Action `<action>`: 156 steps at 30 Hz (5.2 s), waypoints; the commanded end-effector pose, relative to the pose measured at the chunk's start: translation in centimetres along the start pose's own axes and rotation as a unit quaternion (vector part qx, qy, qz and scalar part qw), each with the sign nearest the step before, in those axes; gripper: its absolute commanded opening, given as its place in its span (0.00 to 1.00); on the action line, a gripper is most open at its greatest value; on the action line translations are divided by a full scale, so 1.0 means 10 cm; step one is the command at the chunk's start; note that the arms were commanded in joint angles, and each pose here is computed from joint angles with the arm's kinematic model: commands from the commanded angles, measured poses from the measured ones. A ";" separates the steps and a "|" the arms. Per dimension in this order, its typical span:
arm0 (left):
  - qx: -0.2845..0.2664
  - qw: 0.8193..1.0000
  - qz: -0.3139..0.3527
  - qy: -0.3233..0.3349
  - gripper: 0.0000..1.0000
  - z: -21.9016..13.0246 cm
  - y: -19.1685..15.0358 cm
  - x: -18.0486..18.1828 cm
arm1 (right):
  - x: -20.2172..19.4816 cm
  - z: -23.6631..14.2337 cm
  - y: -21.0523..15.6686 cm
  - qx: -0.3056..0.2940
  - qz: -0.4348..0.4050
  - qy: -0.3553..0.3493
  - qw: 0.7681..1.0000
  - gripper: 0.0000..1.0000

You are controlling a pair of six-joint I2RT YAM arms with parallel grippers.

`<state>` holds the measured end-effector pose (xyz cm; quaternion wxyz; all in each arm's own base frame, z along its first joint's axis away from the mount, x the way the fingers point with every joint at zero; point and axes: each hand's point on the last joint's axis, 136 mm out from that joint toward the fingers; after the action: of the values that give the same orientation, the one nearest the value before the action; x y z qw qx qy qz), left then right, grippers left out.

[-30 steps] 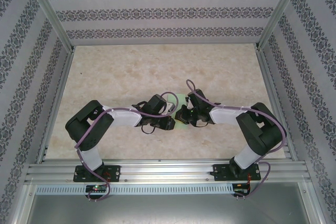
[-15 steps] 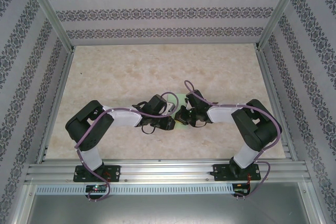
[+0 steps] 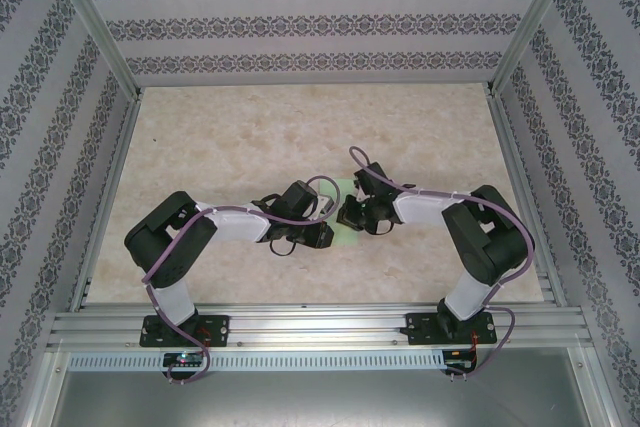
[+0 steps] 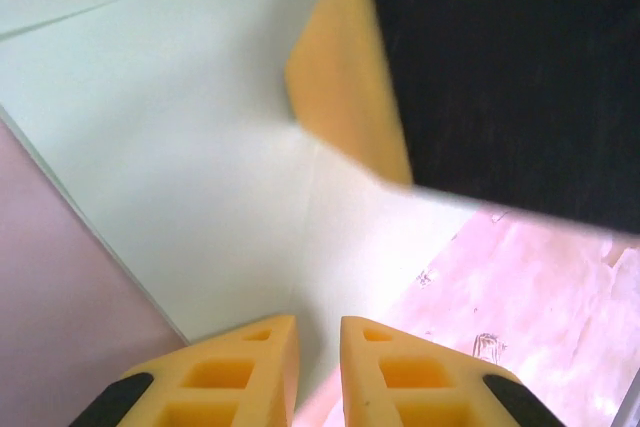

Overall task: Fold a paper plane with a square sheet of paper (fold left side to right side)
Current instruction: Fold the triangle a second time at the center of the table, then turn over the paper at the center of the table.

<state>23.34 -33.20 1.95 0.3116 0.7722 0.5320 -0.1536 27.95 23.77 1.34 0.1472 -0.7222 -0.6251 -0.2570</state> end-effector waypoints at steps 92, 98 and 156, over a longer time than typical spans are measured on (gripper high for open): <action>-0.079 0.989 -0.095 -0.081 0.14 -0.24 0.93 -0.03 | -0.04 -0.99 0.14 -0.142 -0.047 0.151 0.977 0.69; -0.095 0.987 -0.102 -0.076 0.07 -0.36 0.92 0.04 | 0.09 -0.84 0.18 -0.120 -0.053 0.169 0.977 0.71; -0.199 0.962 -0.161 -0.091 1.00 -1.30 0.38 0.16 | 0.75 -0.81 0.55 -0.121 -0.157 0.168 0.966 0.02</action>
<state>25.51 -24.48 9.63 0.4320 0.6077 0.6474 -0.1580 32.13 24.27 9.25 0.1452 -0.6059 -0.6474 -0.4389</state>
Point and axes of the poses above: each hand's point on the last joint's axis, 136 mm out from that joint toward the fingers, its own z axis out along the fingers, its own x axis along the line the jaws close on, y = z × x, and after that the axes turned 3 degrees about -z, right-handed
